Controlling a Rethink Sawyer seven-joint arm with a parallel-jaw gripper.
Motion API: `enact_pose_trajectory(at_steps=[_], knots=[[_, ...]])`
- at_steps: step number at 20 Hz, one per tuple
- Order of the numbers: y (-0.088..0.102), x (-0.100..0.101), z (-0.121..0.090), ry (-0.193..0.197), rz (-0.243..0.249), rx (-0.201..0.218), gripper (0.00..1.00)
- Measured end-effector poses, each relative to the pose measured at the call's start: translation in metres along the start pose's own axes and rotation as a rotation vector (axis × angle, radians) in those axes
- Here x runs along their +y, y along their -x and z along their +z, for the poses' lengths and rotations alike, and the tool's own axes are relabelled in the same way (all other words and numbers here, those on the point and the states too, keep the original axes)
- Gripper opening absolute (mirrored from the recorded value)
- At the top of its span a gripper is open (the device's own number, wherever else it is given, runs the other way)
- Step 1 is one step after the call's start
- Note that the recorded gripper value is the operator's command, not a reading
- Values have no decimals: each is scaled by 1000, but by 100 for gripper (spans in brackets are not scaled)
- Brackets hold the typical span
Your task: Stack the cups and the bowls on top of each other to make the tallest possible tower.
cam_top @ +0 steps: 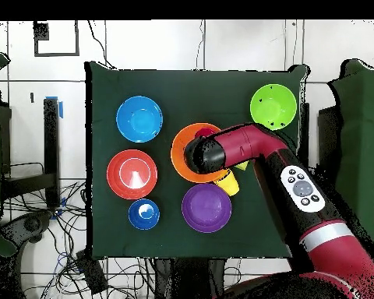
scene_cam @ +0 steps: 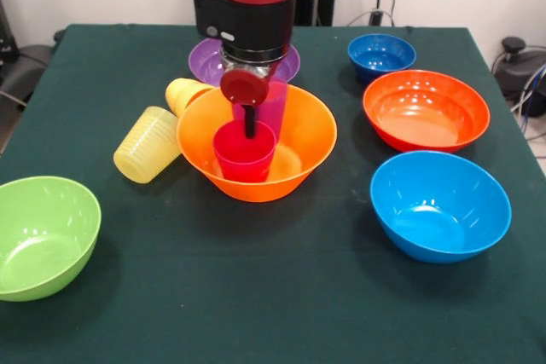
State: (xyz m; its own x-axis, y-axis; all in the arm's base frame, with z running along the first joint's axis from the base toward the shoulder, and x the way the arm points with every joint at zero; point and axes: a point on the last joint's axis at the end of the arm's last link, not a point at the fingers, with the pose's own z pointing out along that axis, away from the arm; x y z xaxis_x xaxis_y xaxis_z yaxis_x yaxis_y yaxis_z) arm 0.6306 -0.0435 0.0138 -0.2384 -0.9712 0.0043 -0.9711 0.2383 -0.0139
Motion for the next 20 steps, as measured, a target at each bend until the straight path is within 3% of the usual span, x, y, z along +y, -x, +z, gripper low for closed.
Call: enact_pose_trajectory(at_steps=[6,20], knots=[[-6,7,14,11,-14,7,0],[-5,8,15,13,-15,5,0]])
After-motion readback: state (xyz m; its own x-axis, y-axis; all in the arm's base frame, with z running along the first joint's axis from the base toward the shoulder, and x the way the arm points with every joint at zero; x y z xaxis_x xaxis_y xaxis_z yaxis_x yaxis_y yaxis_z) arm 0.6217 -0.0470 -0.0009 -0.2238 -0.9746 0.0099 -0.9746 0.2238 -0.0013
